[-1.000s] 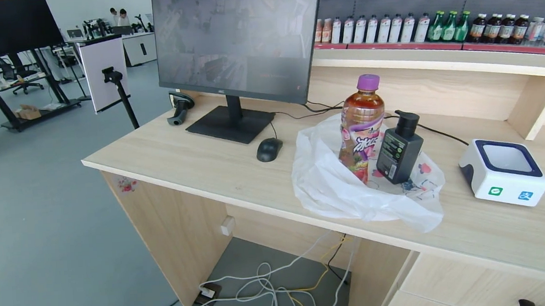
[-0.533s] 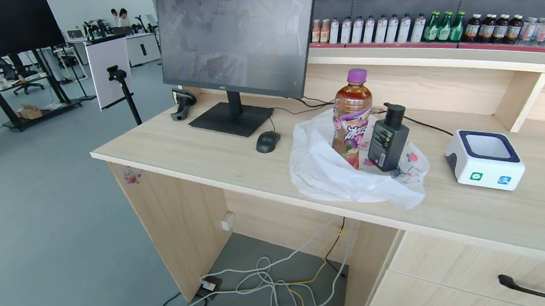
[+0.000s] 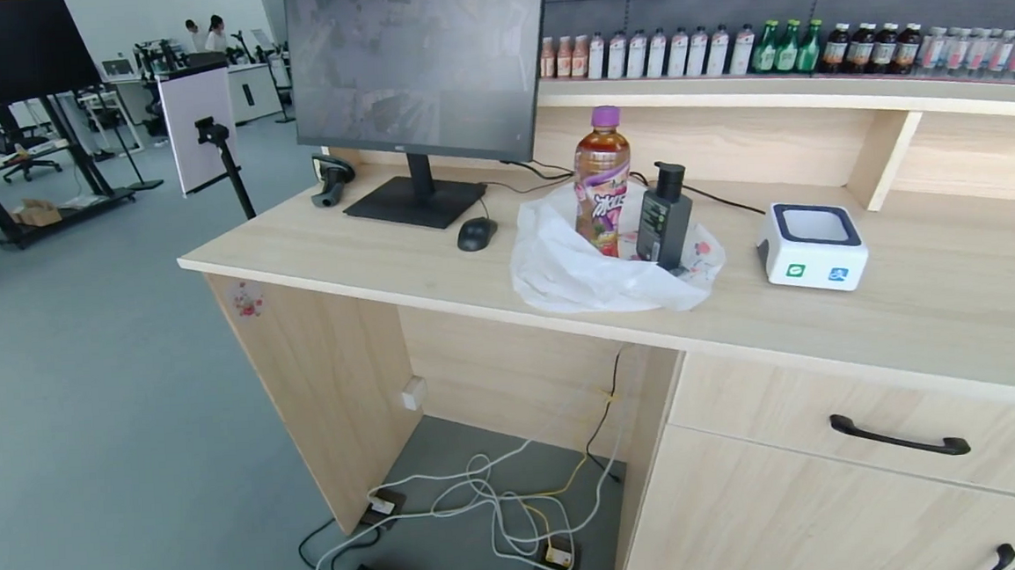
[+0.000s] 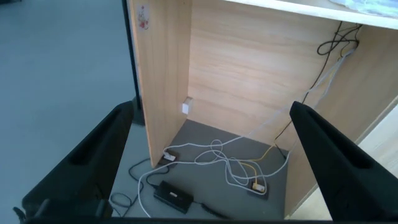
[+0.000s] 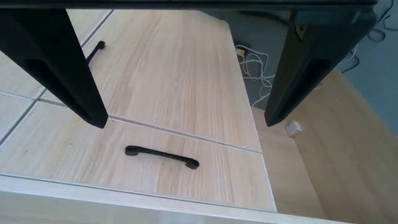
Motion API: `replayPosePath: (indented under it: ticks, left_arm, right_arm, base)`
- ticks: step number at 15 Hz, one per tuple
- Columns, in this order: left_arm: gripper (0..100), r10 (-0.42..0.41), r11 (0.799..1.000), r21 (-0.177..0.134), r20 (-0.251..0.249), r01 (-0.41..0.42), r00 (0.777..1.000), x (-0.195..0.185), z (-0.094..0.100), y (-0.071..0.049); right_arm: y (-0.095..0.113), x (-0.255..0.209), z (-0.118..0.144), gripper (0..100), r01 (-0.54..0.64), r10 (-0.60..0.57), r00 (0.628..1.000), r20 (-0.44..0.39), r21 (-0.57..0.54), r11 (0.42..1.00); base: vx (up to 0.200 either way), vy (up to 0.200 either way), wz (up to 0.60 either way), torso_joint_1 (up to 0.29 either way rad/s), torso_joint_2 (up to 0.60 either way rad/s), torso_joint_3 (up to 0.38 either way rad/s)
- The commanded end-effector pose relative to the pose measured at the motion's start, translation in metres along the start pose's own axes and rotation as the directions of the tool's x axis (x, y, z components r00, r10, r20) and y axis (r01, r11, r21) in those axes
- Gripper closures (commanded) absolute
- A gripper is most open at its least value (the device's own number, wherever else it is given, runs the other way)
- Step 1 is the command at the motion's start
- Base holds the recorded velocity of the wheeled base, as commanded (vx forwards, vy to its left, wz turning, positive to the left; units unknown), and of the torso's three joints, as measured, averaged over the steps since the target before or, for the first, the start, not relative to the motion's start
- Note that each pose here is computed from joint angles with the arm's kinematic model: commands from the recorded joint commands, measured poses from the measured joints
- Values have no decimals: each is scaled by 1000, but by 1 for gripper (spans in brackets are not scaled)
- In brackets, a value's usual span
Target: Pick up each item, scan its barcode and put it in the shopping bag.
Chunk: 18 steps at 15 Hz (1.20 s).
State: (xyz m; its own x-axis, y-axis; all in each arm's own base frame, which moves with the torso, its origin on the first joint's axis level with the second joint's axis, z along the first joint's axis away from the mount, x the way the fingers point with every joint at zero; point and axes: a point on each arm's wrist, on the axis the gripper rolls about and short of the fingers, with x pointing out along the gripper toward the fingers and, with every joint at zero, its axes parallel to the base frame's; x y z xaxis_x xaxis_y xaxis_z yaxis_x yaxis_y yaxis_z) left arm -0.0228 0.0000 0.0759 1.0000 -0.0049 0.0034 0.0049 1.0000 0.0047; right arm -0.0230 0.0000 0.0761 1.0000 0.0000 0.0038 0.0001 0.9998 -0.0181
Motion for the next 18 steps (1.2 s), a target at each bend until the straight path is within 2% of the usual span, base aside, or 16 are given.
replayPosePath:
  ticks: [1,5,18]
  left_arm:
    - [0,0,1000,0,1,0,1000,0,0,0]
    - [0,0,1000,0,3,0,1000,0,0,0]
    - [0,0,1000,0,1,0,1000,0,0,0]
  right_arm:
    - [0,0,0,0,0,0,1000,-1,-2,1000]
    - [0,0,0,0,0,0,1000,-1,1,1000]
    - [0,0,0,0,0,0,1000,-1,-2,1000]
  base:
    - [0,0,-600,-7,2,2]
    - [0,0,-600,6,2,-1]
    - [0,-200,0,4,2,1]
